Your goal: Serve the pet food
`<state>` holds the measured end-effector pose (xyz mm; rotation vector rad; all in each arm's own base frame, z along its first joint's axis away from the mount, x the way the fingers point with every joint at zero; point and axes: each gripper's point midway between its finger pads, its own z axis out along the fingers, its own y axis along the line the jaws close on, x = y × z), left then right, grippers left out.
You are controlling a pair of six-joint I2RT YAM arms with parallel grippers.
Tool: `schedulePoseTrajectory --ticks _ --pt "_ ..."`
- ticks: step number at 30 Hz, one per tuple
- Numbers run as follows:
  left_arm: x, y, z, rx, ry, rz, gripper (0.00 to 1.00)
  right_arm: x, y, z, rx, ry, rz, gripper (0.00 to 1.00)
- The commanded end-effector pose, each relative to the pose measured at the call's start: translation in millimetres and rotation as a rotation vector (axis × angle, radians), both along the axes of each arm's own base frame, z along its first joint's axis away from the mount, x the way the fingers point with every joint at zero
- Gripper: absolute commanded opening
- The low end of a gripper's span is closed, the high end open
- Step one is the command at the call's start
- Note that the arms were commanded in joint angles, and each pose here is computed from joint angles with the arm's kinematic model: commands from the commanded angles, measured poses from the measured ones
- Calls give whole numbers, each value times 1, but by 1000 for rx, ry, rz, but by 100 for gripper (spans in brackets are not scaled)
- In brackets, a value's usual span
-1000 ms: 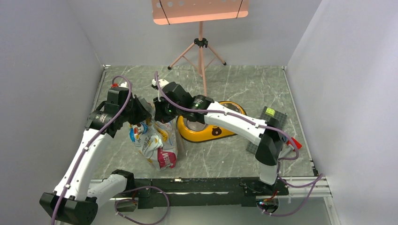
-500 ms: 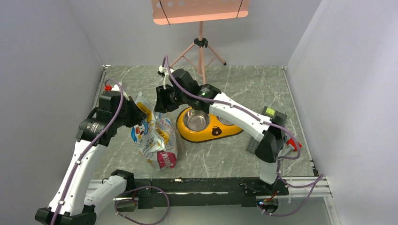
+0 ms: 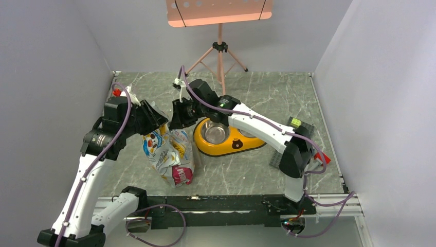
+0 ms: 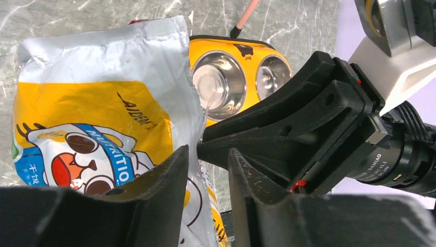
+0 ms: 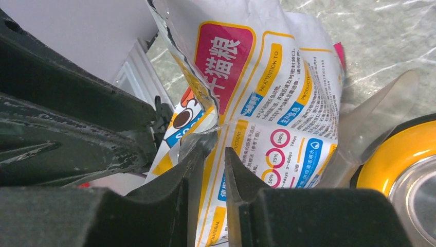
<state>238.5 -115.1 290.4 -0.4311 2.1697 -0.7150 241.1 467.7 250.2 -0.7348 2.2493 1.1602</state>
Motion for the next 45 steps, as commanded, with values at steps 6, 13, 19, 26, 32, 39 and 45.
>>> schedulePoseTrajectory --ticks 6,13,19,26,32,39,45 --pt "6 -4 -5 -14 22 1 32 -27 15 38 210 29 138 18" --pt "-2 11 -19 35 64 64 36 -27 23 38 251 46 154 5" --pt "-4 13 -29 50 101 73 22 -25 25 38 256 44 142 0" --pt "-5 3 -40 30 138 23 17 -24 28 35 233 40 133 0" --pt "-7 1 -45 20 148 10 0 -27 34 25 220 16 140 5" --pt "-16 26 -42 84 188 149 0 -17 49 17 120 -125 30 0" --pt "-30 66 -35 311 254 309 0 44 -13 4 -421 -422 -460 0"
